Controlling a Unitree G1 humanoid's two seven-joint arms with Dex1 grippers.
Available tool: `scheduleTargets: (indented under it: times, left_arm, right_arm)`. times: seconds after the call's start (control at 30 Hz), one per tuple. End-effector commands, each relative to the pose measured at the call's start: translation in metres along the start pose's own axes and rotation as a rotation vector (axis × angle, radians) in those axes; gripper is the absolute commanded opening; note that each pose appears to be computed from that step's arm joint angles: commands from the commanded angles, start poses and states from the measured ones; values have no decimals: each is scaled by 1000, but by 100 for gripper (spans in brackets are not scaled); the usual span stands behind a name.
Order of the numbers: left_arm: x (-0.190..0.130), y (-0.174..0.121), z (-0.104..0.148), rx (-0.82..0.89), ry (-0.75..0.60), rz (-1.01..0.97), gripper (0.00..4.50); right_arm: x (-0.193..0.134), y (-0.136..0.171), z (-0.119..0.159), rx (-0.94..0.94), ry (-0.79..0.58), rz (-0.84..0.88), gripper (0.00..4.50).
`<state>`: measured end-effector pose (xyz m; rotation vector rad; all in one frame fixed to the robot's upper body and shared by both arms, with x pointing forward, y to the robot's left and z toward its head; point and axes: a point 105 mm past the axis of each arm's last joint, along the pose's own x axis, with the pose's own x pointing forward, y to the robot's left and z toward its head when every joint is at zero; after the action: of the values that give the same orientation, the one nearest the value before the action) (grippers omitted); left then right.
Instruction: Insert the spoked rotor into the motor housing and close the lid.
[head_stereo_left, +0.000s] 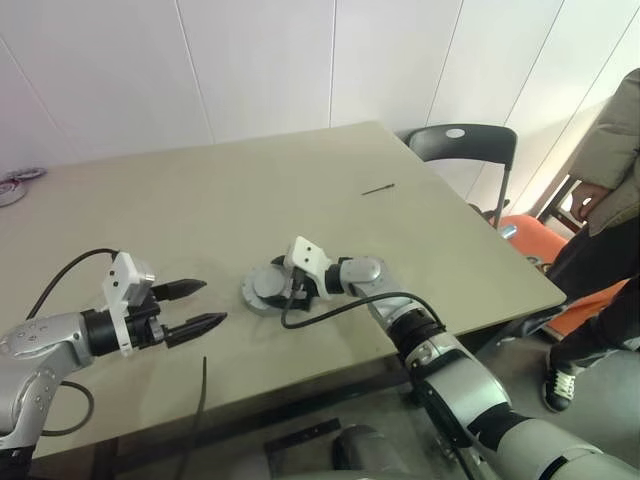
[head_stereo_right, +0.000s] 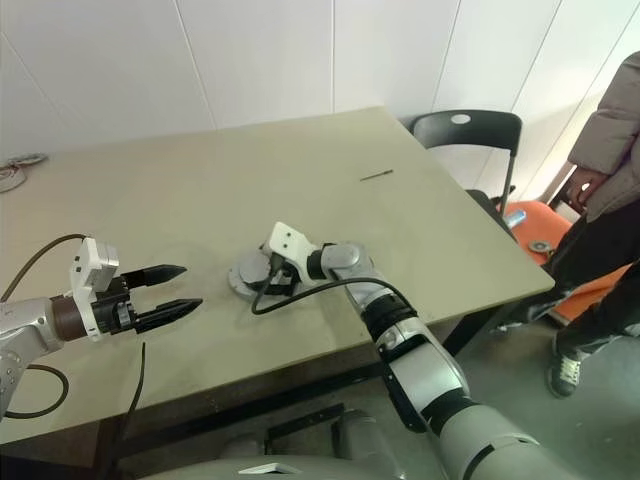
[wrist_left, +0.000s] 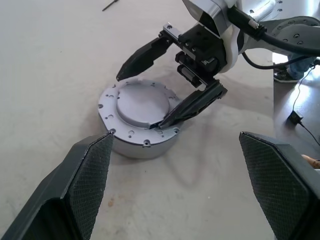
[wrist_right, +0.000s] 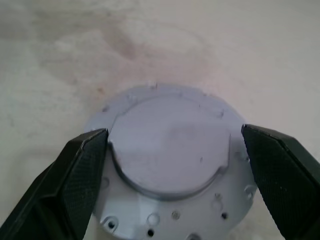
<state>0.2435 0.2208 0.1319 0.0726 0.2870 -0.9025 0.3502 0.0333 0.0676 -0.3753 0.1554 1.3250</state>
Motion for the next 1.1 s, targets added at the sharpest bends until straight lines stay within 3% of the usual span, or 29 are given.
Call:
scheduleTargets:
  times: [0.03, 0.83, 1.0, 1.1]
  left_arm:
    - [-3, 2, 8, 36, -14, 8, 433]
    - [-3, 0, 6, 28, -23, 18, 433]
    - [-4, 1, 6, 31, -21, 20, 433]
    - [-4, 1, 7, 33, -22, 22, 433]
  right_arm:
    - [4, 5, 1, -13, 1, 27, 447]
    - [12, 8, -5, 55, 22, 34, 447]
    - [12, 8, -5, 53, 18, 33, 329]
    - [12, 6, -6, 43, 28, 23, 324]
